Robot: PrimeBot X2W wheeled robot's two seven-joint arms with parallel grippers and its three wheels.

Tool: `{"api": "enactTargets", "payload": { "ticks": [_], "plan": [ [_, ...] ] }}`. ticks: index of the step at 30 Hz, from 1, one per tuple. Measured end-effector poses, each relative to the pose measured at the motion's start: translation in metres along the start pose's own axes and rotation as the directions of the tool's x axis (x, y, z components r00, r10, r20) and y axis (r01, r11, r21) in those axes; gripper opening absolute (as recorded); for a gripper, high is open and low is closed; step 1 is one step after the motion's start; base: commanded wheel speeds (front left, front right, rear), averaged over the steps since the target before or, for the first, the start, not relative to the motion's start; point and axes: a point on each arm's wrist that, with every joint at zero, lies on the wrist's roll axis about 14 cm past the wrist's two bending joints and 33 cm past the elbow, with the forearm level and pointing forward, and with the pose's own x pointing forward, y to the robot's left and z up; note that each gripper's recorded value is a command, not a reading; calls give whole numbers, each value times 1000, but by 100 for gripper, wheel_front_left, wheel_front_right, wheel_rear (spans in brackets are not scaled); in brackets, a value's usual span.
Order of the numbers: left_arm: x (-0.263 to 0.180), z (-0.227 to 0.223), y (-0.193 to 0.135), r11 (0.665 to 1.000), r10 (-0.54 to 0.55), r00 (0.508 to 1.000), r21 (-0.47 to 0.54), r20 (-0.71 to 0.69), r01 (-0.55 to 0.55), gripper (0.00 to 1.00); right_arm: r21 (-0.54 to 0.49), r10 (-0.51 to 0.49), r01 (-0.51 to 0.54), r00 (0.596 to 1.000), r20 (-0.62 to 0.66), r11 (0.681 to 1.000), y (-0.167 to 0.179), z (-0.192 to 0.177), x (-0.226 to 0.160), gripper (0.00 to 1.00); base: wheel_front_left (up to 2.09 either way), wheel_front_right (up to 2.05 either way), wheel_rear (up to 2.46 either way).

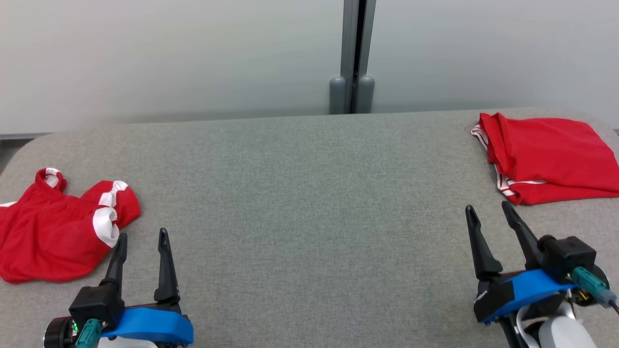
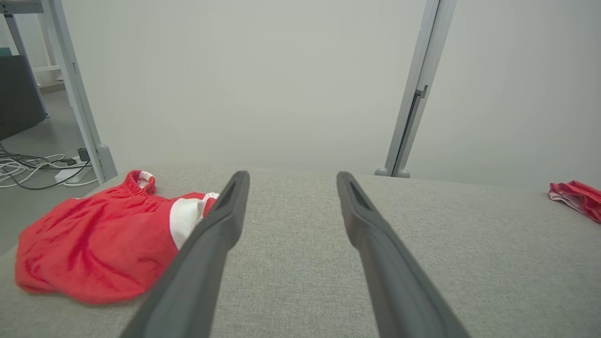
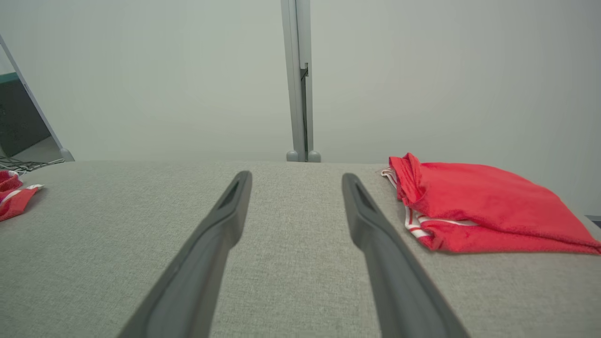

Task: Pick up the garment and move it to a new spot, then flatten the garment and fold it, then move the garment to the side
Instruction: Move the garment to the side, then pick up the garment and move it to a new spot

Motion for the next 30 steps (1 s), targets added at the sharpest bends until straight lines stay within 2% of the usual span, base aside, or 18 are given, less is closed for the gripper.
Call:
{"api": "enactTargets", "payload": {
  "ticks": [11,30],
  "plan": [
    [-11,2,0,1000,-1,1000,8,-7,1,100,12,-21,21,1000,-14,1000,2,5,-21,100,0,0,0],
    [-16,4,4,1000,10,1000,11,-10,-10,100,15,-21,21,1000,-23,1000,3,6,-26,100,0,0,0]
  ]
}}
